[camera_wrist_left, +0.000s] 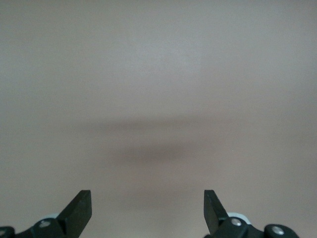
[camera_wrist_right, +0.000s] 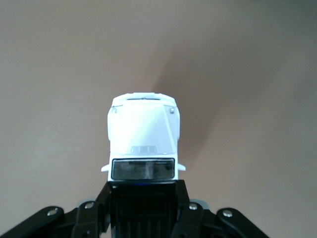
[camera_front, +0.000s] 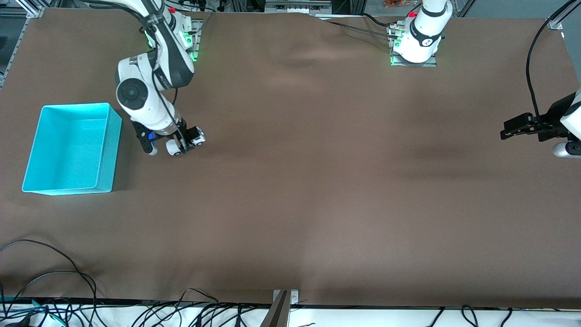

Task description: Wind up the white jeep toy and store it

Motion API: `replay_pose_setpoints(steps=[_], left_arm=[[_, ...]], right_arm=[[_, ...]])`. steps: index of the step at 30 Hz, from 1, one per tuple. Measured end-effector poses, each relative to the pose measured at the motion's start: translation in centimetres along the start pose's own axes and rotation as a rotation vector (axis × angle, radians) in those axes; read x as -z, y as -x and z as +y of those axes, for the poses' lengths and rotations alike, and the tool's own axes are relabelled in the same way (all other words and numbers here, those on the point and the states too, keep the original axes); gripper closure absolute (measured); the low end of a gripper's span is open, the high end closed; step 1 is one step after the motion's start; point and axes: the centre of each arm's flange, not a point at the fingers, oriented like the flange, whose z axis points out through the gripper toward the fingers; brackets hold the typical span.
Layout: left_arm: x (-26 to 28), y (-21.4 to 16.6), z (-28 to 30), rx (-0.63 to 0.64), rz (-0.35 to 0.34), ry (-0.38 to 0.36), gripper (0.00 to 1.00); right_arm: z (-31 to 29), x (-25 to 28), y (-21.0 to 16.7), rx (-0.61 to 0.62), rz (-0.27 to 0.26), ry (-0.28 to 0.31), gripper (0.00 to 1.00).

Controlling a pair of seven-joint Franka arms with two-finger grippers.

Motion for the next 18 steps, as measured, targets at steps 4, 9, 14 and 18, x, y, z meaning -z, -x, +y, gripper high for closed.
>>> replay_pose_setpoints(steps=[4, 9, 14, 18], left_arm=[[0.0, 0.0, 0.0, 0.0, -0.001, 0.0, 0.0], [-0.1, 0.0, 0.0, 0.0, -0.001, 0.0, 0.0], [-0.1, 0.0, 0.0, 0.0, -0.002, 0.0, 0.0], [-0.1, -0.1, 0.0, 0.0, -0.002, 0.0, 0.0]], right_arm=[[1.3, 0.4, -2.2, 0.095, -0.014, 0.042, 0.48], [3.0, 1.2, -5.3, 0.208, -0.031, 0.063, 0.48], [4.3, 1.8, -8.2, 0.278, -0.039, 0.06, 0.48], [5.4, 1.9, -10.1, 0.338, -0.051, 0.067, 0.48]])
